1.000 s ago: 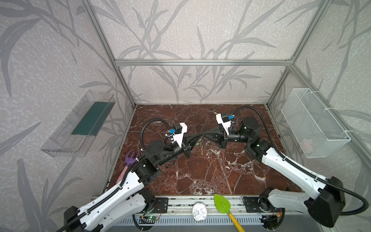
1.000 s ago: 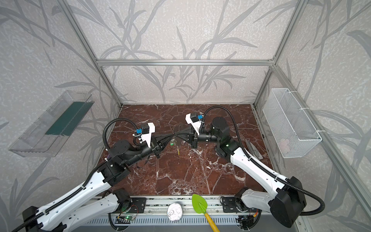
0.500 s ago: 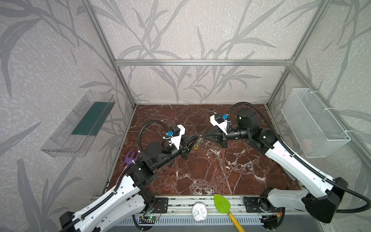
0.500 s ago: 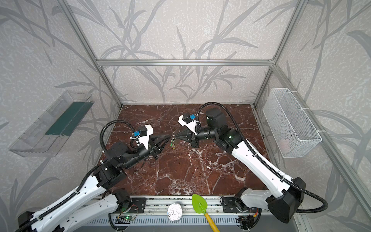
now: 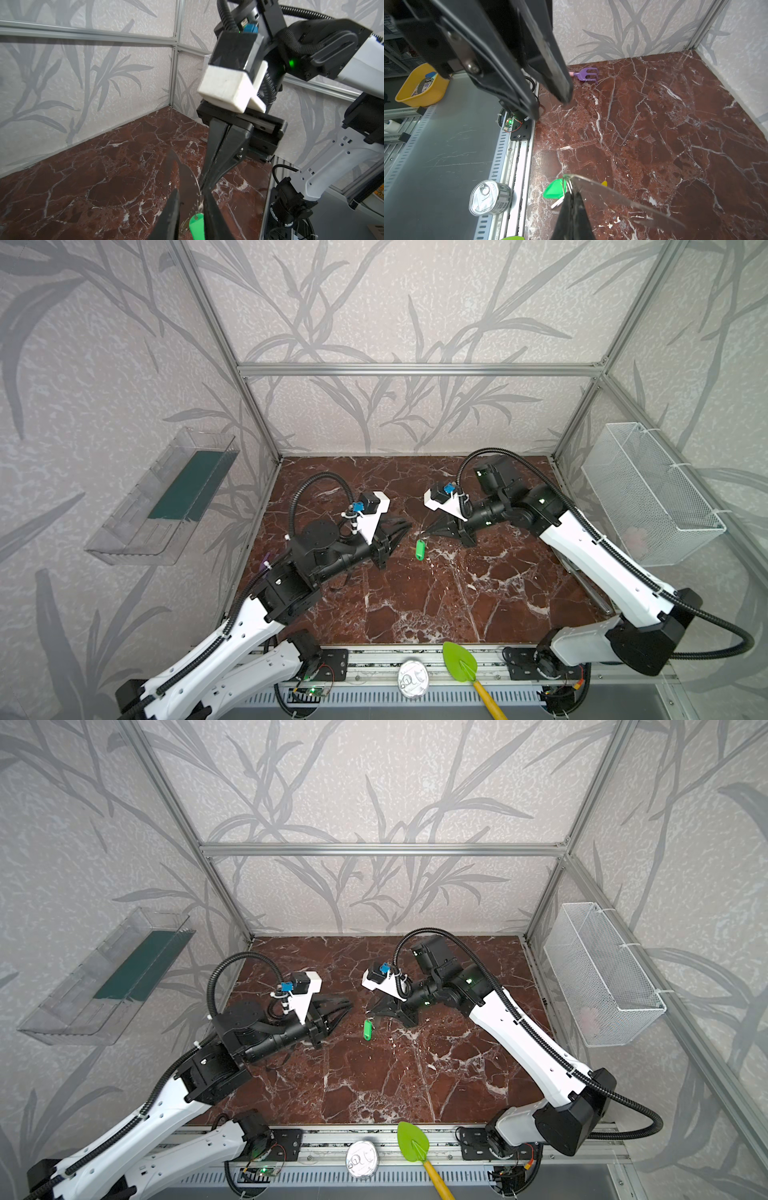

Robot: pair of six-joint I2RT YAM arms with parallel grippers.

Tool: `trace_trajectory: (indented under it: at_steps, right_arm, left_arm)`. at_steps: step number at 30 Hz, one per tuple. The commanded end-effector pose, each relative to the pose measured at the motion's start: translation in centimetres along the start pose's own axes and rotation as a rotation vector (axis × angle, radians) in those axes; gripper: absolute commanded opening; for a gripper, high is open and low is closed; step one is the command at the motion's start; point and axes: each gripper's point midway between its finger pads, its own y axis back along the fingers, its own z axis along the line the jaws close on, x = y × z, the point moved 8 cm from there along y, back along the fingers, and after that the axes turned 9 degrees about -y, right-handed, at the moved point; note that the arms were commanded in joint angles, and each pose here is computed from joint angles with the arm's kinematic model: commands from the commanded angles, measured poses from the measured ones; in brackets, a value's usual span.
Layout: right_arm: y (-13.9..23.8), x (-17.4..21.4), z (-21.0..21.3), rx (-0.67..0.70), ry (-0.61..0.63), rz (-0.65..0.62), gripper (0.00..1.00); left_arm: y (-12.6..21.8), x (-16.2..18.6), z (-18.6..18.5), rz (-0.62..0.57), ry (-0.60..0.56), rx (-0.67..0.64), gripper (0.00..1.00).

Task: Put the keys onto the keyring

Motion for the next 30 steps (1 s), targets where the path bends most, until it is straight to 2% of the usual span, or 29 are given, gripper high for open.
trace_trajectory:
  at_steps: [1,10,15,22,26,30]
  right_arm:
    - [0.7,-0.8,0.7,-0.029,0.022,-0.031,0.0]
    - [1.5,-1.3,1.0,-0.091,0.02,-0.109,0.0]
    - [1.6,-1.9,0.6,-0.06,-0.001,-0.172,0.0]
    - [2.2,-2.6,0.8,-0.026,-0.047,-0.296,0.0]
    - [2.6,-3.1,0.9,-0.043,-0.142,-0.356,0.0]
    - [2.6,-3.5,0.5,-0.063,-0.279,-0.371,0.0]
  left_arm:
    - [0.2,0.6,-0.5,0.038,0.012,0.052,0.23]
    - [1.0,3.0,-1.2,-0.006,0.029,0.105,0.25]
    - [0.9,3.6,-1.9,-0.067,0.039,0.173,0.25]
    - [-0.1,3.5,-2.3,-0.119,0.016,0.161,0.25]
    - [0.0,2.9,-2.0,-0.158,-0.009,0.108,0.25]
    - [1.1,2.0,-1.4,-0.14,-0.068,0.011,0.21]
